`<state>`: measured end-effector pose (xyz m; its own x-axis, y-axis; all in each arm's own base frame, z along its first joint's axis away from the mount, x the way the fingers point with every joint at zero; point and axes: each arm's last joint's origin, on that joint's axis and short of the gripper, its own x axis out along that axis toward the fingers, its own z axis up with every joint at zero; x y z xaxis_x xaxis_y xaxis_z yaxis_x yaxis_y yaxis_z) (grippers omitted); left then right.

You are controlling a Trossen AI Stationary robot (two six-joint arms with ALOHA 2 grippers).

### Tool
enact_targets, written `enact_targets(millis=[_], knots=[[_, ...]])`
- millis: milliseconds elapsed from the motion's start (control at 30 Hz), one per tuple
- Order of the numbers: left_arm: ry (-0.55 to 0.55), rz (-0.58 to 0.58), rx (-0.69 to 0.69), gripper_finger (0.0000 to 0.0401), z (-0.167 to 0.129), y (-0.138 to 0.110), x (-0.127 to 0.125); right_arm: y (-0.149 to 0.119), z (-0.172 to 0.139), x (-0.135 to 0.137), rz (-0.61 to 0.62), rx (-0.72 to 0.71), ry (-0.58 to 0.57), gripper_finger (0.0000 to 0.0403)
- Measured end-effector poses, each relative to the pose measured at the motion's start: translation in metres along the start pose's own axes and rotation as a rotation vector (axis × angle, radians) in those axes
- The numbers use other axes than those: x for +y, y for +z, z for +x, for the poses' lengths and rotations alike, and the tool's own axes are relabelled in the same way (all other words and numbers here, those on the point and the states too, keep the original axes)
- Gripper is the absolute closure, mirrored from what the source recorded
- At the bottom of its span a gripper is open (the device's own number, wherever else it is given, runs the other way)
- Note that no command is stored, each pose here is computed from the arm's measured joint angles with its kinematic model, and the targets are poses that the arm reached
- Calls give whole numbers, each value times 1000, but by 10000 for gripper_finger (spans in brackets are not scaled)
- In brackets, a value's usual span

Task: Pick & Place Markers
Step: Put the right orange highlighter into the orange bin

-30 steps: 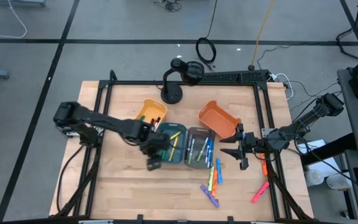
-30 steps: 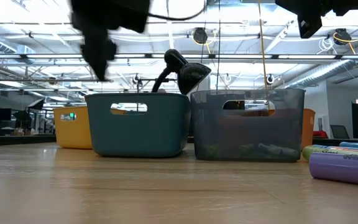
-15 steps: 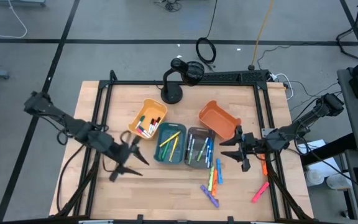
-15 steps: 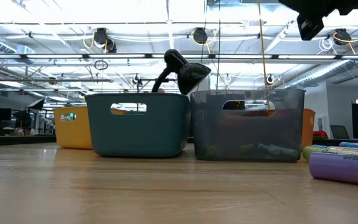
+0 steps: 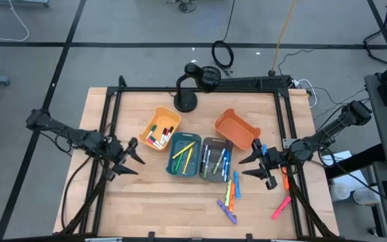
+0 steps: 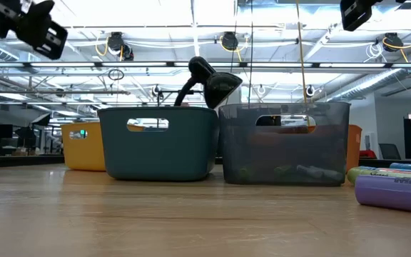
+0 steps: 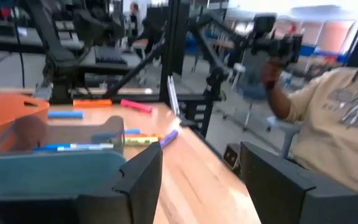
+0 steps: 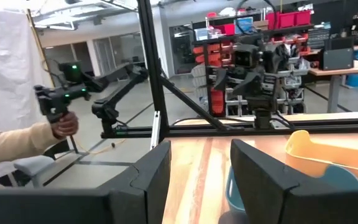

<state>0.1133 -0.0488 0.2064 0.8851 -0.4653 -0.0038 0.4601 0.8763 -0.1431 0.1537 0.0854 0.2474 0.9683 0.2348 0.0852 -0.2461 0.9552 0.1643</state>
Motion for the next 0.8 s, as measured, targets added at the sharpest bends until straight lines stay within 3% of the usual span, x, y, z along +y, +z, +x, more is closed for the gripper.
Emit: enact_targets(millis=[267,467,667,800], knots=[[-40,56,-102,193,-21,-26,5,1,0,1,-5,-13,13,248],[-2,70,-75,181,-28,-30,9,1,0,1,-7,-10,29,248],[83,75,-35,177,-28,-33,14,-10,4,7,-19,5,228,248],[134,71,-21,181,-27,-35,16,-20,6,8,-95,-41,302,248]])
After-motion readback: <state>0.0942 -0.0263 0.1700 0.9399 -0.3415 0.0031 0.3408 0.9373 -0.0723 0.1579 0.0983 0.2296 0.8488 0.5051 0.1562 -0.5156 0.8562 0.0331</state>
